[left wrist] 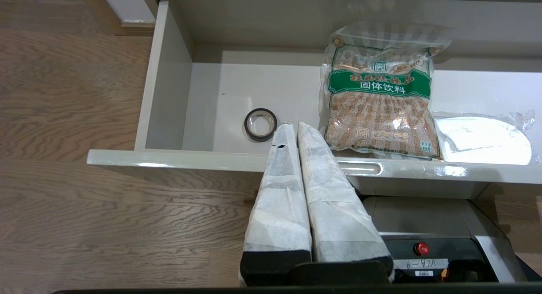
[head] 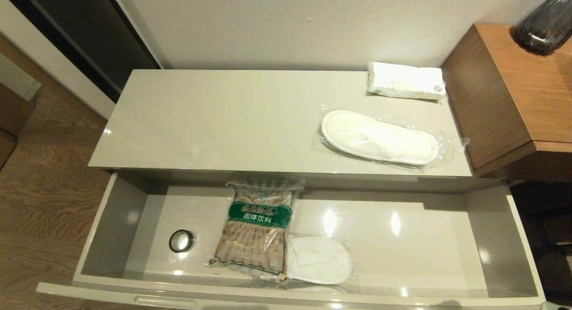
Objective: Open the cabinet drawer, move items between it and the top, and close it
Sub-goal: Close the drawer
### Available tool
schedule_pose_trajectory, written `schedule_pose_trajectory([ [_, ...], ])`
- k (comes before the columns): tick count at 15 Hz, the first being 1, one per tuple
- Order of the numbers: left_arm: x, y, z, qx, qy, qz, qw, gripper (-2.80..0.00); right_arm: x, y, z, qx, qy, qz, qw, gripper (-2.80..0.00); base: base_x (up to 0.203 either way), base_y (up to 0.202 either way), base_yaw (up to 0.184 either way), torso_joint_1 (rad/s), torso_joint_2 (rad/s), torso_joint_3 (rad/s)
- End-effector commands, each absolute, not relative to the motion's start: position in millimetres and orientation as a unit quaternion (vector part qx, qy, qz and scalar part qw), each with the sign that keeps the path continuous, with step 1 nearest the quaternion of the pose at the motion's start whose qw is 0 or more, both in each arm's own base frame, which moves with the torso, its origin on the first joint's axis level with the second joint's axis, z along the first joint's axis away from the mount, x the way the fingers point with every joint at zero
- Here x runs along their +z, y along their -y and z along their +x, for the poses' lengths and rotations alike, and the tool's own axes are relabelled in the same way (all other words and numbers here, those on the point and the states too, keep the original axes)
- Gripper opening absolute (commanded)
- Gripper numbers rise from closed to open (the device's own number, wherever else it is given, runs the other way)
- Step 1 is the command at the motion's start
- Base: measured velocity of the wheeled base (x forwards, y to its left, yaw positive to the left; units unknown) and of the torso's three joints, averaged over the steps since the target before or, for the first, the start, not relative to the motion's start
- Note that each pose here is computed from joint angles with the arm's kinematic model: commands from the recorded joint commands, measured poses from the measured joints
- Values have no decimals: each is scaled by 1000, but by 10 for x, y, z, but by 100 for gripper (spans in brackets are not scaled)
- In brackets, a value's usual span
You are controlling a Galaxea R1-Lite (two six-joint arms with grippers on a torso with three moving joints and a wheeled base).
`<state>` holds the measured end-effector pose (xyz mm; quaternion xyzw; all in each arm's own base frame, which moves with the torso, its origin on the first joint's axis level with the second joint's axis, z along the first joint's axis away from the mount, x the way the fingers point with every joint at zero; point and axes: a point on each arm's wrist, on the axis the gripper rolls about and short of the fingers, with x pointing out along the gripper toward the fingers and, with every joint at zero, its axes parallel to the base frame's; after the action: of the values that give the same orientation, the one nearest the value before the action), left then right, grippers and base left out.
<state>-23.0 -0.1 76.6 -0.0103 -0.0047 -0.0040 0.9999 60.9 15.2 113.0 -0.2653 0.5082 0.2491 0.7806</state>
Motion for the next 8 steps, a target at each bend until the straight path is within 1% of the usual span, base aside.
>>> schedule_pose_trajectory([
  [1,767,1,-229,-4,5,-11,1000,-280,1029,-177,591,287,-524,-253,761,-280,0,0,0,0,0,0],
  [4,767,1,-229,-4,5,-11,1000,-280,1029,-177,591,287,-524,-253,761,-280,0,0,0,0,0,0],
  [5,767,1,-229,-4,5,-11,1000,-280,1004,-188,597,299,-529,-248,755,-280,0,0,0,0,0,0],
  [6,767,1,-229,-4,5,-11,1000,-280,952,-210,634,313,-545,-240,740,-280,0,0,0,0,0,0],
  [8,767,1,-229,-4,5,-11,1000,-280,788,-269,770,337,-597,-221,693,-280,0,0,0,0,0,0],
])
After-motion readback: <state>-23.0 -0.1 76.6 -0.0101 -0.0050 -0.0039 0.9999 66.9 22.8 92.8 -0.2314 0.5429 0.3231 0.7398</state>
